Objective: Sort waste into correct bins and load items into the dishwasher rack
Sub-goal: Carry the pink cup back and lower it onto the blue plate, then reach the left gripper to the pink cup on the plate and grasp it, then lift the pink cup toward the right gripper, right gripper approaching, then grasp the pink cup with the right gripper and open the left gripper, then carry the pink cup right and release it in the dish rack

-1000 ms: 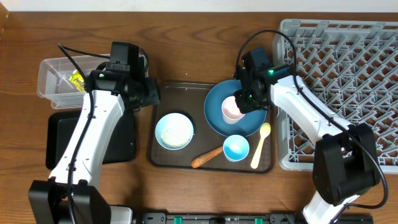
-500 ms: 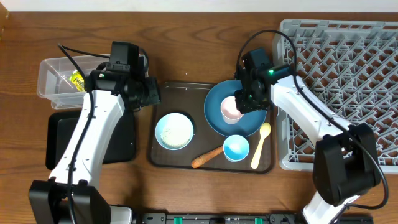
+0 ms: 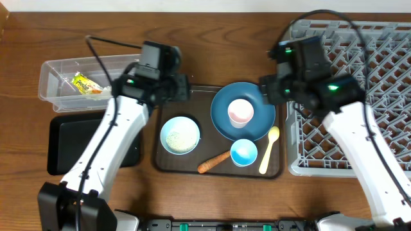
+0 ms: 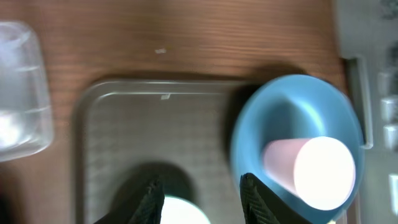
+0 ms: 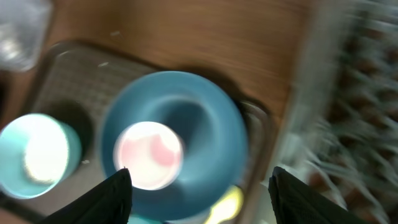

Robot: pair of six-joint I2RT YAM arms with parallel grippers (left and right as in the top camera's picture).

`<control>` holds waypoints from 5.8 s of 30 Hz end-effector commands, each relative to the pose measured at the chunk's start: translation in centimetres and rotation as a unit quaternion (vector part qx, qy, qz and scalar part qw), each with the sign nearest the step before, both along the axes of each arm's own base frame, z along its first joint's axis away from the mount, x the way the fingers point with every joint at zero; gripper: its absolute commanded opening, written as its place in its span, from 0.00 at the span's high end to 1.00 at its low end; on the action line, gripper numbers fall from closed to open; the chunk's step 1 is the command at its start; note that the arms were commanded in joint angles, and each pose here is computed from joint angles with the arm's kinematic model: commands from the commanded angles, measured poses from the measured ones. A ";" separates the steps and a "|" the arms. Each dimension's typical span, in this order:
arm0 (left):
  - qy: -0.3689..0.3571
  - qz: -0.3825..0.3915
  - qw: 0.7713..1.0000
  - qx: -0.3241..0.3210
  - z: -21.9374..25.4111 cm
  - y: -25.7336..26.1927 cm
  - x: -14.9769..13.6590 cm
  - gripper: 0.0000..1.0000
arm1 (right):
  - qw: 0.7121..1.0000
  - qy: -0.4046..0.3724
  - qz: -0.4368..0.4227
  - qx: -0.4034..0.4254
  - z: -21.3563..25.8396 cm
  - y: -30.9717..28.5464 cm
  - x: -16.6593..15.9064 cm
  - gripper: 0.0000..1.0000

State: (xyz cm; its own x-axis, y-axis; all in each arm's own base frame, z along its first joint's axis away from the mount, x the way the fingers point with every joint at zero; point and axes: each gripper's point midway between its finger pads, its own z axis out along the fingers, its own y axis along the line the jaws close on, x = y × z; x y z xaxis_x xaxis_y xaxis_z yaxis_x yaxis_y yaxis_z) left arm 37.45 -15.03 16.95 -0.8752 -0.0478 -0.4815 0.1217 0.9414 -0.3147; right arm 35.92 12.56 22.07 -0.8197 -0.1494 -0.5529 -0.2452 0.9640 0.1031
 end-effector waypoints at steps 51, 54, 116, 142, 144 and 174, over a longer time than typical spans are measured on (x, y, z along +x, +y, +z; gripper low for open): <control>0.068 -0.040 0.953 -0.292 3.7 -4.0 1.0 0.94 | 0.994 0.035 -0.020 0.098 -0.2 -5.4 0.7 0.04; 0.105 -0.043 0.913 -0.391 5.9 -2.1 1.0 0.94 | 0.966 0.018 0.160 0.204 1.2 0.0 -0.4 0.01; 0.170 -0.178 0.852 -0.463 9.0 -8.2 -4.0 0.94 | 0.704 -0.150 0.546 0.429 6.6 13.4 -4.5 0.49; 0.119 0.041 0.978 -0.164 -1.9 1.9 0.2 0.46 | 0.916 0.003 0.287 0.280 -1.4 7.6 2.2 0.75; 0.133 0.060 0.979 -0.144 -2.6 3.6 -0.3 0.46 | 0.943 0.026 0.234 0.236 -2.5 4.7 2.4 0.78; 0.127 0.106 0.985 -0.054 -2.6 8.6 -1.6 0.46 | 0.846 0.149 -0.512 0.021 -0.6 -36.3 -8.4 0.77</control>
State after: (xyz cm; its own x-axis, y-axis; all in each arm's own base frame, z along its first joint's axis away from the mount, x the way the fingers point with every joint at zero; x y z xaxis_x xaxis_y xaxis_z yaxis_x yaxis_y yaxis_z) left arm 35.78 -6.58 13.68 -0.9334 -0.2960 -0.2029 -0.1900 0.8872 -0.4205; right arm 28.45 -21.70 21.91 -0.6737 0.6802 -0.2888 0.6943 0.7165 0.0678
